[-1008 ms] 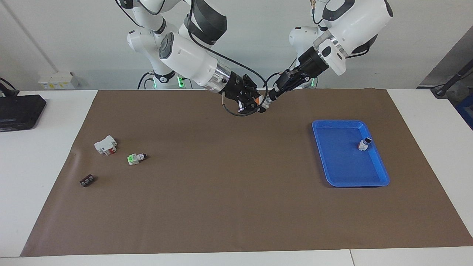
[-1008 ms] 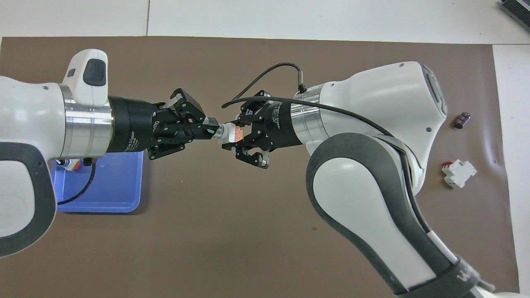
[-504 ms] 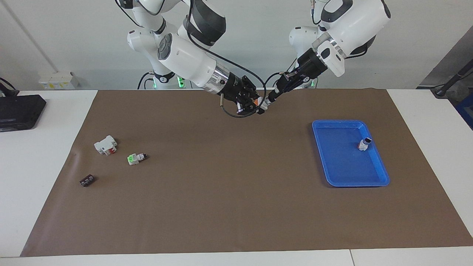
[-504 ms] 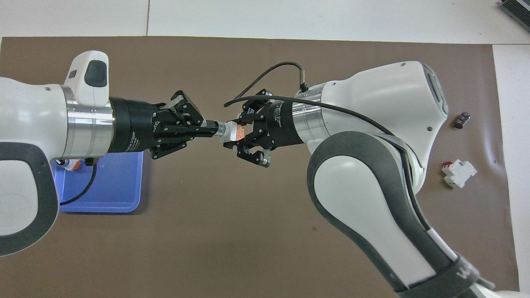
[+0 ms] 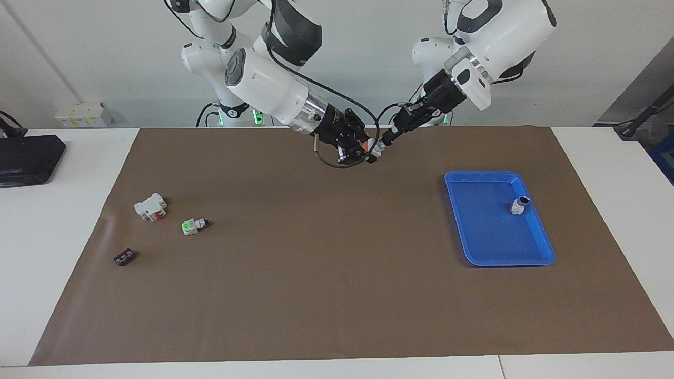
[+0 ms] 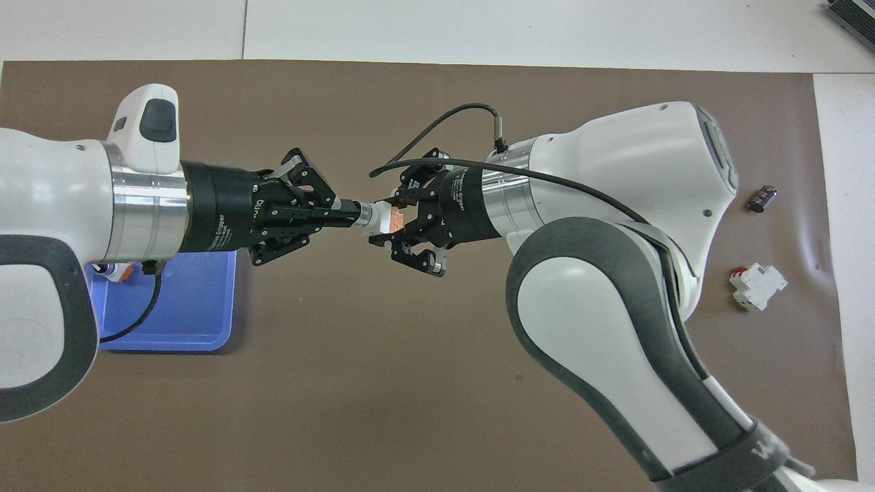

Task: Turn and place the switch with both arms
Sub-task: 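Close the left gripper on the free end of the switch, then open the right gripper while the left gripper pulls the switch away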

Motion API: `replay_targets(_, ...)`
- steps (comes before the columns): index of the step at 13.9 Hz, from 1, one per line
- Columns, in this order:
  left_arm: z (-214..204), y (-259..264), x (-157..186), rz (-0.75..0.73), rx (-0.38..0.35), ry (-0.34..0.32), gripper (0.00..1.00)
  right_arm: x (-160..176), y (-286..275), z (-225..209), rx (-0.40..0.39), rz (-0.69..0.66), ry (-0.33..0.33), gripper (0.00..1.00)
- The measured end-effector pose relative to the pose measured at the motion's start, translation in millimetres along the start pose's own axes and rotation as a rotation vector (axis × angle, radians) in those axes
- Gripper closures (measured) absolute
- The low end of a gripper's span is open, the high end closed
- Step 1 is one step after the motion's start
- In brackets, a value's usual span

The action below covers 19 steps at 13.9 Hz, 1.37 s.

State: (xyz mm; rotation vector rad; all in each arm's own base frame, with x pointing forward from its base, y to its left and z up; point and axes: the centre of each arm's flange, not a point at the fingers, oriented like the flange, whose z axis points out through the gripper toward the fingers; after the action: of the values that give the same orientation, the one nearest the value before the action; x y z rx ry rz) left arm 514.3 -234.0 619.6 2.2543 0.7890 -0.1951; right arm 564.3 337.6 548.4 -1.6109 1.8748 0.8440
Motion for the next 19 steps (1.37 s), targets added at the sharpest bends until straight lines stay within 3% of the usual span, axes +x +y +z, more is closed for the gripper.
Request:
replay_targets(8, 2.4, -0.3, -2.0, -0.401, 0.017, 0.019, 0.90, 2.5, 0.9, 2.7, -0.010, 0.001, 0.006, 0.59)
replay_targets(19, 8.8, 2.3, -15.1, -1.161, 0.037, 0.171, 0.90, 6.3, 4.2, 15.4, -0.029, -0.011, 0.020, 0.59)
